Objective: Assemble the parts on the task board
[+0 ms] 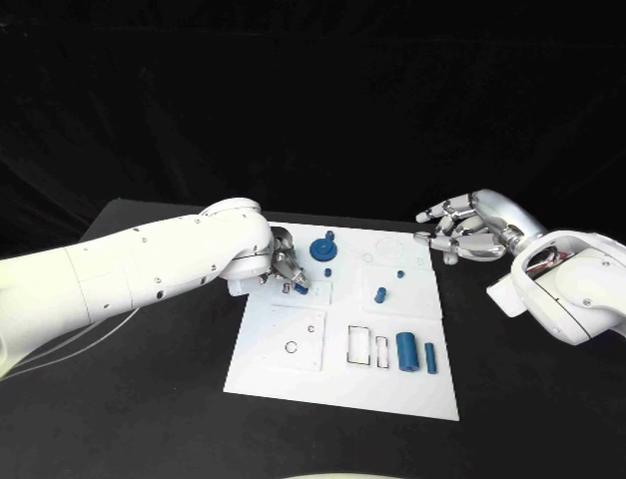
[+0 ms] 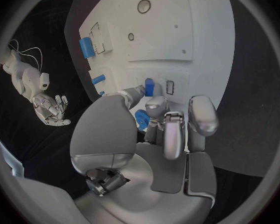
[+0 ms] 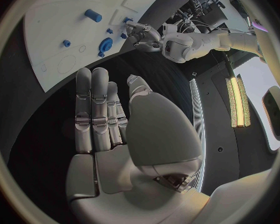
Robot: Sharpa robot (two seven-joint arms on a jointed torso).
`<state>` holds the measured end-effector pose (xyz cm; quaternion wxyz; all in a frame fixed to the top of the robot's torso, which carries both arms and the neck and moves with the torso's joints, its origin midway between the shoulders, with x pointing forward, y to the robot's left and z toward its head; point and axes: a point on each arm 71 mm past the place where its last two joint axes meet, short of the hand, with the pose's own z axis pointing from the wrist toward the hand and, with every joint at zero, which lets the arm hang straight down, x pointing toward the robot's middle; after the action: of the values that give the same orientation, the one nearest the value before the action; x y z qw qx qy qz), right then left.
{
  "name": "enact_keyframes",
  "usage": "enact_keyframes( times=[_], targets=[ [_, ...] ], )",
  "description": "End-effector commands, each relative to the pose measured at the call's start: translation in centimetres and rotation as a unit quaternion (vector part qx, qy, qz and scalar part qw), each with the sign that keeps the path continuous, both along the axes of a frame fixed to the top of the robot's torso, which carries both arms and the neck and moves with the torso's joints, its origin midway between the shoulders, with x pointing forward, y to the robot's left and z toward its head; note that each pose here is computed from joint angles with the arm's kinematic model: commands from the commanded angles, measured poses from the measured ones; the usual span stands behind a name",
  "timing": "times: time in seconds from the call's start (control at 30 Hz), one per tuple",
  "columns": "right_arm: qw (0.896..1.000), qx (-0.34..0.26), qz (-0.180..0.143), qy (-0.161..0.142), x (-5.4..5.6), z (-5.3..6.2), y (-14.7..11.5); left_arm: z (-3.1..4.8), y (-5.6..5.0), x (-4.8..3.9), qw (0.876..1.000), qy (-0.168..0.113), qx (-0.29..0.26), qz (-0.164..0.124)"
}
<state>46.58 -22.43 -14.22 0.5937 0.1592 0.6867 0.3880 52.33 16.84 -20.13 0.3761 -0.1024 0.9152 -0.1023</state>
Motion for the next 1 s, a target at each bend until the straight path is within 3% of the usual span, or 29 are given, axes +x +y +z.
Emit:
enact_keyframes(
  times=[0.03,1.0],
  targets=[
    [1.0,-0.004,0.009,0.002,-0.05,-0.08,0.15,-0.14,0.0,-0.18,1.0,0.012,0.016,0.001],
    [1.0,-0.005,0.01,0.003,-0.06,-0.1,0.18,-0.21,-0.4,-0.14,0.999,0.013,0.035,-0.014]
  ],
)
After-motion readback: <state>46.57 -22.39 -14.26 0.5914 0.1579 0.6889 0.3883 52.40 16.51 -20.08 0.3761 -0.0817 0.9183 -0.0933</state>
